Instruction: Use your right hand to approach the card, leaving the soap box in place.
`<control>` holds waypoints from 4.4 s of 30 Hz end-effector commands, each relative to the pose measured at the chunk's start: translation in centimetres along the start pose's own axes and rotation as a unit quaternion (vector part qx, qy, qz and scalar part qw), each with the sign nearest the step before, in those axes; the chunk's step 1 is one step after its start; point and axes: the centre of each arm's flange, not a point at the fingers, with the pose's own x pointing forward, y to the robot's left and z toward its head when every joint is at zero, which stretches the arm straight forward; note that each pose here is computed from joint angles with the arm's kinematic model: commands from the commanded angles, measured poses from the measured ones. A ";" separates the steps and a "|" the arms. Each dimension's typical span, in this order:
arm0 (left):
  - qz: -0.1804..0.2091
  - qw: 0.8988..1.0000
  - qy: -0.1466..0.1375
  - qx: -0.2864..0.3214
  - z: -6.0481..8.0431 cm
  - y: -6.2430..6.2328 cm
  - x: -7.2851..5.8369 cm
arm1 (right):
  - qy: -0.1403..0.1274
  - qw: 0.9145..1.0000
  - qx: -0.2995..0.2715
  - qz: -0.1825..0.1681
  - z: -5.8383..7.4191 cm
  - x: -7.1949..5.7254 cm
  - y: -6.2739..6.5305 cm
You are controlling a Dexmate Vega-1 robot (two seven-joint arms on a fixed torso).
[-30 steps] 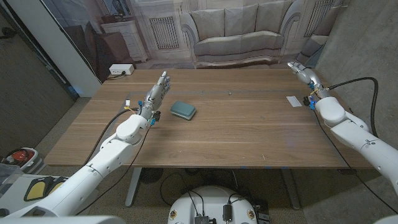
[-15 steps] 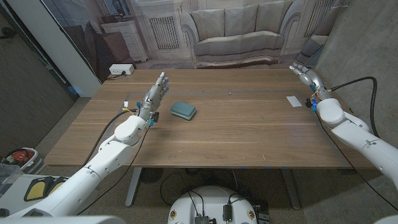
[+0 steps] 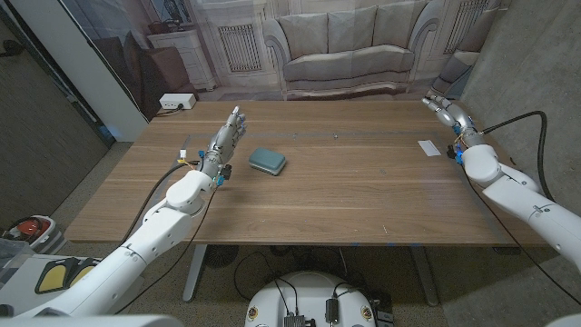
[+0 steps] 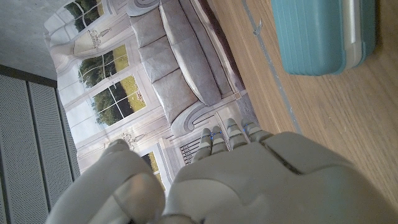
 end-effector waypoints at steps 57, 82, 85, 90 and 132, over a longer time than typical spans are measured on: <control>0.004 1.000 -0.002 0.004 0.6 1.7 -0.7 | 0.040 0.976 -0.214 0.030 1.6 -0.5 1.9; 0.004 1.000 0.001 0.013 0.9 2.1 -0.9 | 0.083 0.966 -0.237 0.056 0.6 0.0 3.6; 0.003 1.000 0.003 0.014 0.9 2.1 -0.8 | 0.092 0.967 -0.231 0.056 0.3 0.0 3.7; 0.003 1.000 0.003 0.017 1.0 2.2 -0.8 | 0.105 0.966 -0.228 0.067 -0.2 0.0 3.9; 0.002 1.000 0.011 0.017 0.5 3.3 -0.6 | 0.162 0.957 -0.213 0.111 -1.5 0.7 6.5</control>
